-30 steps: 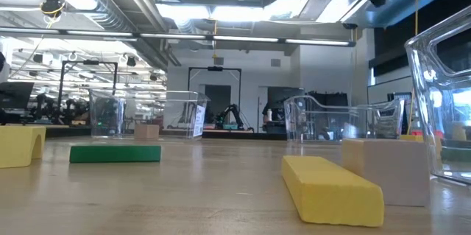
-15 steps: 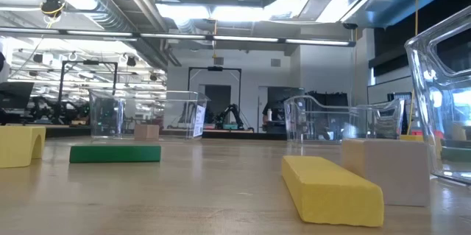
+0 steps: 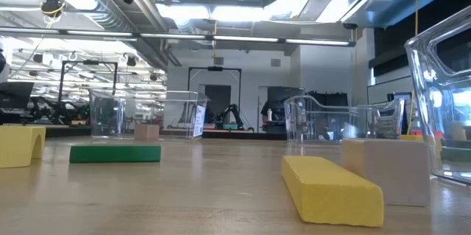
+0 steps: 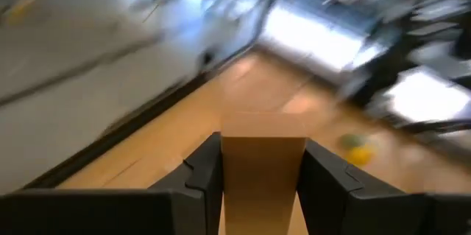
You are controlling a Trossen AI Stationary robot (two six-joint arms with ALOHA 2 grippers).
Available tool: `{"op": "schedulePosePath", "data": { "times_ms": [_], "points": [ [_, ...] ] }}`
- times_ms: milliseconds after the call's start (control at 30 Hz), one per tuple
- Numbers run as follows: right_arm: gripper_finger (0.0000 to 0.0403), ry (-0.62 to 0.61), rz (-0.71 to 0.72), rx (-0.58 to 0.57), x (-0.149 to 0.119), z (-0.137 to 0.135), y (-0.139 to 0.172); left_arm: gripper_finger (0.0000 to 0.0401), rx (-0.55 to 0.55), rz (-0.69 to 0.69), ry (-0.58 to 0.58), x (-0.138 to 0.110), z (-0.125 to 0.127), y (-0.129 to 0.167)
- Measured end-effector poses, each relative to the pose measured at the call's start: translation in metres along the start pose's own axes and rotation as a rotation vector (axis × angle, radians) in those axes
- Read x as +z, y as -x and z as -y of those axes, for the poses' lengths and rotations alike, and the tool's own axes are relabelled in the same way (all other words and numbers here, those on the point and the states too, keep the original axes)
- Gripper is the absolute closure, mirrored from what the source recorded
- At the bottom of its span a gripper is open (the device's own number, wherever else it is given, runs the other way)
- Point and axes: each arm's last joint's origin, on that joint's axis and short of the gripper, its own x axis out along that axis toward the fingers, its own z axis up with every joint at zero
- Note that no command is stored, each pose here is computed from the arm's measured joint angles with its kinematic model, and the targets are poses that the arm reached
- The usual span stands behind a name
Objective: Sort & place blocks by color
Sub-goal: Put the top brown block into the top left transparent bin
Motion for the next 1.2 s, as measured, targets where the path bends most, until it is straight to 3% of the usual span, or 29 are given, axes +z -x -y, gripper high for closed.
{"op": "schedulePosePath", "data": {
  "times_ms": [133, 300, 433, 567, 800, 1033, 1200],
  "points": [
    [0.0178, 0.001, -0.007, -0.002, -0.001, 0.0, 0.0, 0.0281, 0.188, -0.264, 0.104, 0.006, -0.027, -0.036],
    [0.0178, 0.001, -0.012, -0.005, -0.001, 0.001, 0.0, 0.0281, 0.201, -0.466, 0.295, -0.012, -0.056, -0.086],
    [0.0178, -0.026, -0.016, -0.007, -0.002, 0.001, 0.0, 0.0281, 0.223, -0.571, 0.351, -0.037, -0.064, -0.118],
    [0.0178, -0.045, -0.016, -0.008, -0.002, 0.001, 0.0, 0.0281, 0.194, -0.61, 0.38, -0.054, -0.065, -0.138],
    [0.0178, -0.046, -0.016, -0.008, -0.002, 0.001, 0.0, 0.0281, 0.29, -0.705, 0.49, -0.094, -0.08, -0.147],
    [0.0178, -0.049, -0.016, -0.008, -0.002, 0.001, 0.0, 0.0281, 0.329, -0.616, 0.601, -0.116, -0.093, -0.15],
    [0.0178, -0.05, -0.016, -0.008, -0.002, 0.001, 0.0, 0.0281, 0.328, -0.609, 0.602, -0.125, -0.096, -0.149]
  ]
}}
